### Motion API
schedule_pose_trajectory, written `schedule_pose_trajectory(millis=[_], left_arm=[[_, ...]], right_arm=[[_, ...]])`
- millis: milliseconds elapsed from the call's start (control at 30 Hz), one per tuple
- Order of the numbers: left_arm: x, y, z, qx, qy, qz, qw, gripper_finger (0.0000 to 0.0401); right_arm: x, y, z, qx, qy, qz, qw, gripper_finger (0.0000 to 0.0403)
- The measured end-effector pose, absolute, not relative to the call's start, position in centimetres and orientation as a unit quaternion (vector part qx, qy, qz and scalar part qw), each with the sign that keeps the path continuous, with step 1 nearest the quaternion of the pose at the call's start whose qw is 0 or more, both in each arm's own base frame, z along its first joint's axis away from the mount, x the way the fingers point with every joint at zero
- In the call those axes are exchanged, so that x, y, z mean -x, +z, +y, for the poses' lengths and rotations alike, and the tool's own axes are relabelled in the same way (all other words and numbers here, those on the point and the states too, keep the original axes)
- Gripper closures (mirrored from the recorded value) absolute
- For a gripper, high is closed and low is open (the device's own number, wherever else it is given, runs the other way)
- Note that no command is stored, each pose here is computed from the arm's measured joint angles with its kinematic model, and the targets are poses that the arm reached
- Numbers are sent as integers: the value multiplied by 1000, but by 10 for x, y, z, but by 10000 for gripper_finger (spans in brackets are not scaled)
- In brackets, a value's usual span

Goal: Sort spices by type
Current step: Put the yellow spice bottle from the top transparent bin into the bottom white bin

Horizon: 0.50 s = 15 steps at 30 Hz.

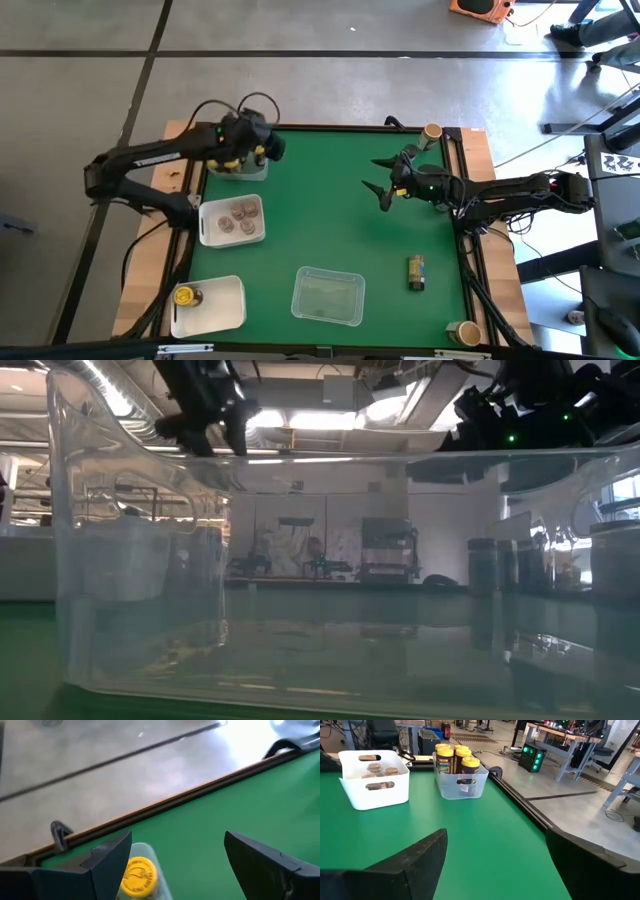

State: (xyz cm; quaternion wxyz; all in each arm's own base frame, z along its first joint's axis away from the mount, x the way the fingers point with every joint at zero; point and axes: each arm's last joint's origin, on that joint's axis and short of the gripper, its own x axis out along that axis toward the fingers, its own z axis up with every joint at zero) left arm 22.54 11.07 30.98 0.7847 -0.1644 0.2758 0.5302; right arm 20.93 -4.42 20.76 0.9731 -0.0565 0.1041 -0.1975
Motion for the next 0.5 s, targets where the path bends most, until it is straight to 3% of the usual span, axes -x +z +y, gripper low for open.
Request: schedule_pose_trajectory(millis=[267,500], left_arm=[[-226,277,158,201,568,332,726,83],[-229,258,171,228,562,366,706,83]], right_arm=[[-209,206,-44,71,-198,116,971,65],[-209,204,-44,81,-197,128,969,65]])
